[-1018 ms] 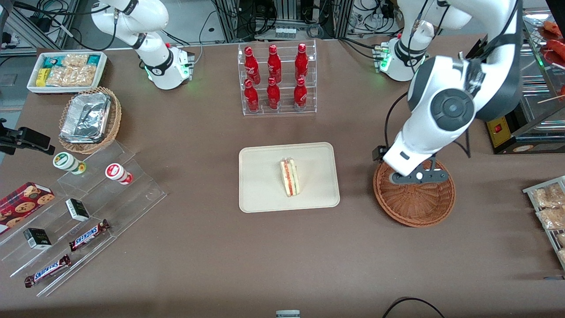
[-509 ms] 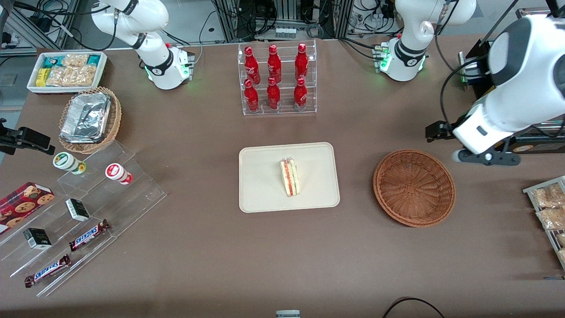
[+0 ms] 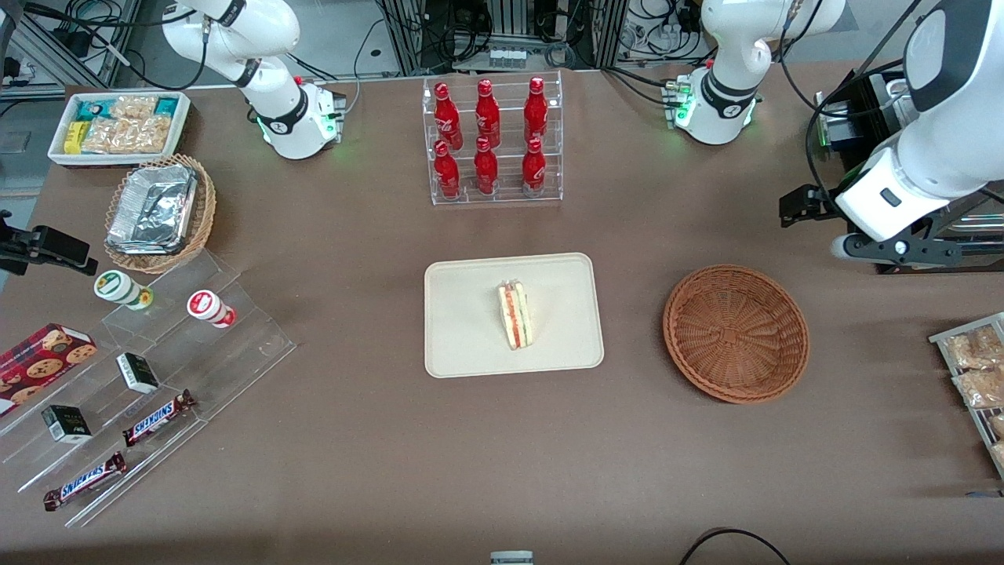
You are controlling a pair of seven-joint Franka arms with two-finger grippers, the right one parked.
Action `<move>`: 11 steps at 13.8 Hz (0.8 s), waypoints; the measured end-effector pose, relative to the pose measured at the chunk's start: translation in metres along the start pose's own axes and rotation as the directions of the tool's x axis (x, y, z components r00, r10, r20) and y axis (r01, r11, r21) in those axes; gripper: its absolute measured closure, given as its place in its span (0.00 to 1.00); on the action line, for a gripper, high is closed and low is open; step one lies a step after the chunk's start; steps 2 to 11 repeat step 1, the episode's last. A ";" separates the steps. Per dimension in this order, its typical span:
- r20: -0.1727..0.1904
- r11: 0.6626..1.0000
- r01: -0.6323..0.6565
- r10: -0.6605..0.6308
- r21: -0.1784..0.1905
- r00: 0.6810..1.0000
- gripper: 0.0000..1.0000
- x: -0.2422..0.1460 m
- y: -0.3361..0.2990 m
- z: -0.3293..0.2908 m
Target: Place sandwich from basket to tray
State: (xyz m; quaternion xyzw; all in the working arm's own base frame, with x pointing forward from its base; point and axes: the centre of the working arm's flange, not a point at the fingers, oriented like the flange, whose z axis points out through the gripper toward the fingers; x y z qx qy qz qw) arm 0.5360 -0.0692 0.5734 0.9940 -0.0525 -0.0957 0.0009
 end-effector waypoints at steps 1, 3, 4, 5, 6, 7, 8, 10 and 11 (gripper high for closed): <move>-0.001 1.000 0.004 -0.004 0.000 1.000 0.00 -0.003 -0.002 -0.003; -0.001 1.000 0.004 -0.004 0.000 1.000 0.00 -0.003 -0.002 -0.003; -0.001 1.000 0.004 -0.004 0.000 1.000 0.00 -0.003 -0.002 -0.003; -0.001 1.000 0.004 -0.004 0.000 1.000 0.00 -0.003 -0.002 -0.003; -0.001 1.000 0.004 -0.004 0.000 1.000 0.00 -0.003 -0.002 -0.003; -0.001 1.000 0.004 -0.004 0.000 1.000 0.00 -0.003 -0.002 -0.003; -0.001 1.000 0.004 -0.004 0.000 1.000 0.00 -0.003 -0.002 -0.003; -0.001 1.000 0.004 -0.004 0.000 1.000 0.00 -0.003 -0.002 -0.003; -0.001 1.000 0.004 -0.004 0.000 1.000 0.00 -0.003 -0.002 -0.003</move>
